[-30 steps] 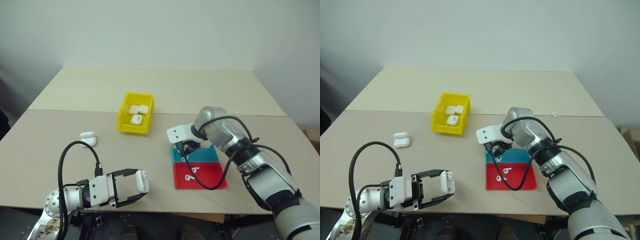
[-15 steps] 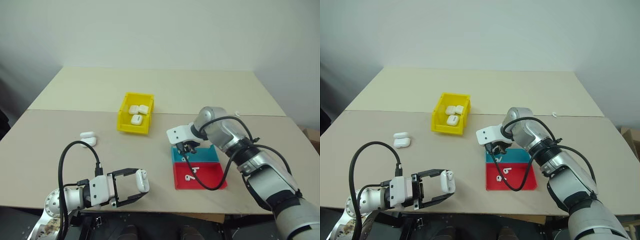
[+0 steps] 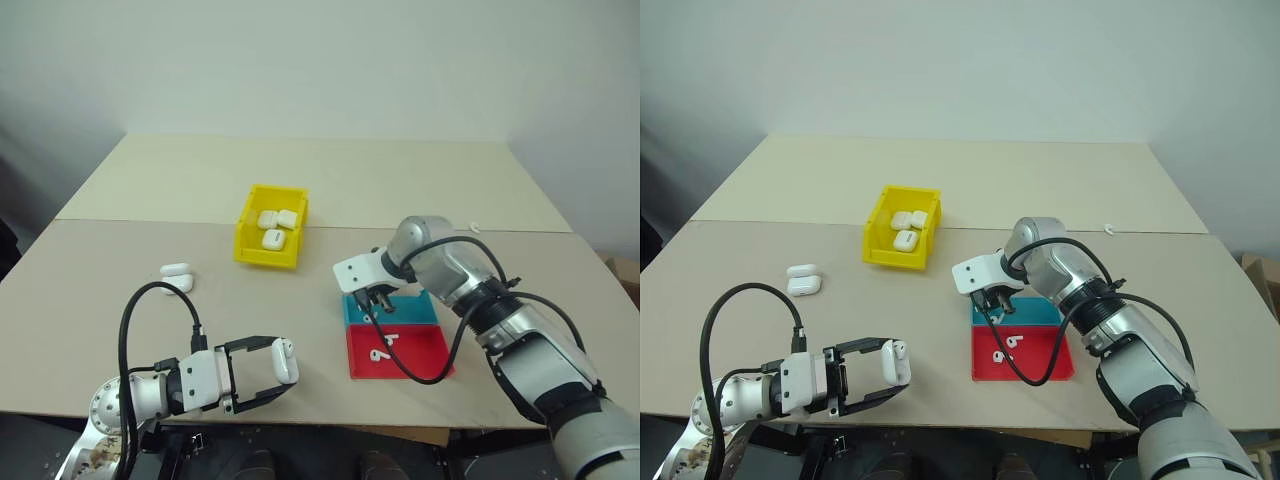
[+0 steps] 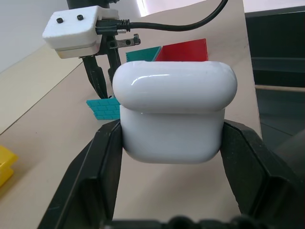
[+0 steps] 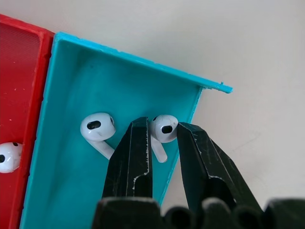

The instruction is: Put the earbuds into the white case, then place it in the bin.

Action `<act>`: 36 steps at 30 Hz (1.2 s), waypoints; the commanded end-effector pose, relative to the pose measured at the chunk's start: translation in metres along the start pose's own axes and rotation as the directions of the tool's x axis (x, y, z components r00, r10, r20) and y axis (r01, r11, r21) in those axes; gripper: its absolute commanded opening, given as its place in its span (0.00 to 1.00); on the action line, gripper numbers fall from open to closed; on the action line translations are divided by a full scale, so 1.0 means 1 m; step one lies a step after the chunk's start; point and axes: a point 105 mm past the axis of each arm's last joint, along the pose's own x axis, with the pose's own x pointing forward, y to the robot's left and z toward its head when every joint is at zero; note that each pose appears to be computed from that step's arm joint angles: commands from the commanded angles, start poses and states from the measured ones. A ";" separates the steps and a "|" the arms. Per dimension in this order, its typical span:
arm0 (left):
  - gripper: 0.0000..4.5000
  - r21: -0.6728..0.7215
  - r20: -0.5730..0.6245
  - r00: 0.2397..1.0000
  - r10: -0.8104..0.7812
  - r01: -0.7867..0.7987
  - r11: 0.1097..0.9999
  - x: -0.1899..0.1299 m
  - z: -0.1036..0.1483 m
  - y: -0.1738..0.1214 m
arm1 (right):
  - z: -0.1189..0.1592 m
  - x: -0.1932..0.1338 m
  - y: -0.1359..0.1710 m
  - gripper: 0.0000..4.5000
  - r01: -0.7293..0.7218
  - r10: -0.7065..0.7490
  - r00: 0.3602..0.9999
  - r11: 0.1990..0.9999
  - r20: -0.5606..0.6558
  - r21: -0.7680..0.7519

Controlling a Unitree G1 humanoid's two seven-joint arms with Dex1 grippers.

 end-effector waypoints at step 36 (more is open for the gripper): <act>0.62 -0.043 0.538 0.841 -0.057 0.095 0.995 0.078 0.140 0.061 | 0.082 -0.224 0.094 0.13 0.140 -0.558 0.155 0.829 0.815 0.541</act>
